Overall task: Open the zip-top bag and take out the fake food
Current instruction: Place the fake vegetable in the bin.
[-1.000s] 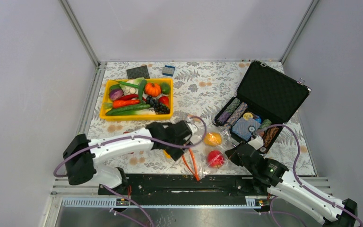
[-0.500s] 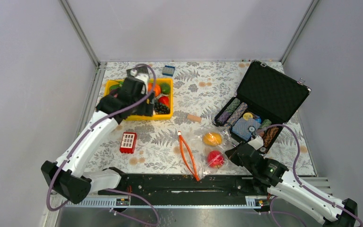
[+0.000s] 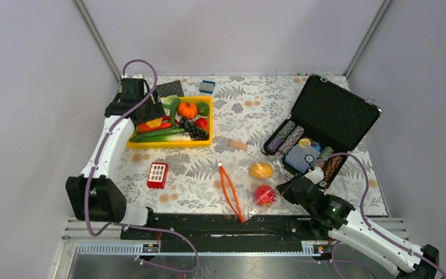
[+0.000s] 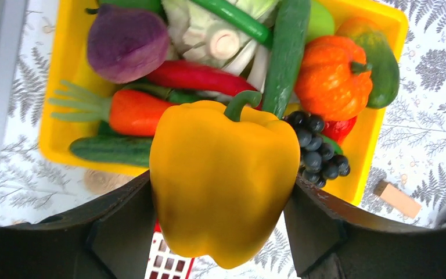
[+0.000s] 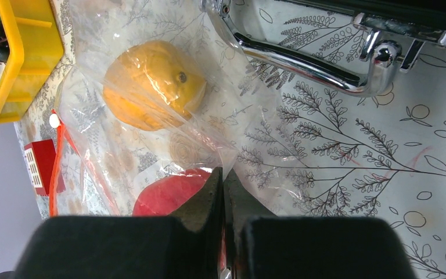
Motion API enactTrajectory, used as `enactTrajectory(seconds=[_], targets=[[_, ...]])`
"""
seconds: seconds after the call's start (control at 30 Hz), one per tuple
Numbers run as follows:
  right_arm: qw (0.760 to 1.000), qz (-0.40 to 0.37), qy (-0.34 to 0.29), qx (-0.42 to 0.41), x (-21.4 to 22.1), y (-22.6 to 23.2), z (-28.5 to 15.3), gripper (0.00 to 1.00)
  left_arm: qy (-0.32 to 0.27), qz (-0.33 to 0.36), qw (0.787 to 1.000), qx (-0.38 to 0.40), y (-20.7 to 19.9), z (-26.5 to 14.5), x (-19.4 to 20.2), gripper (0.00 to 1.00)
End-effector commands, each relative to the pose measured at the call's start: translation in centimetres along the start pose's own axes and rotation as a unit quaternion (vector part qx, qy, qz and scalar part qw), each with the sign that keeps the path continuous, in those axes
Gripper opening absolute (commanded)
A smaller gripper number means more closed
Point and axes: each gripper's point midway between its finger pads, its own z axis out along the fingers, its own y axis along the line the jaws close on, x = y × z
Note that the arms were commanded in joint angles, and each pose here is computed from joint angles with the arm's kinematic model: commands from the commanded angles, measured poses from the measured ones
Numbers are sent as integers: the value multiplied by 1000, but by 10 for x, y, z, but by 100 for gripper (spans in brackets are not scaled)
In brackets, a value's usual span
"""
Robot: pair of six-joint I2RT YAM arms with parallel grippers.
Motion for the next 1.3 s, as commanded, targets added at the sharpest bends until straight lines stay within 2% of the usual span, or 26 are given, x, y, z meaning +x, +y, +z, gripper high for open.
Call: enactTrajectory(seconds=[0.0, 0.33, 0.57, 0.83, 1.07, 1.27], targets=[[1000, 0, -12, 0, -5, 2, -1, 0, -50, -23, 998, 41, -24, 19, -38, 52], [1000, 1, -14, 1, -5, 1, 0, 0, -27, 1, 999, 34, -25, 62, -31, 53], [1000, 0, -13, 4, -6, 2, 0, 0, -40, 2, 999, 30, -27, 72, -41, 55], [1000, 0, -14, 4, -5, 1, 0, 0, -12, 20, 999, 26, -27, 78, -31, 58], [1000, -1, -14, 2, -6, 3, 0, 0, 14, 28, 999, 19, -27, 85, -22, 70], [1000, -2, -11, -3, -5, 4, -1, 0, 8, 29, 999, 17, -26, 80, -25, 79]])
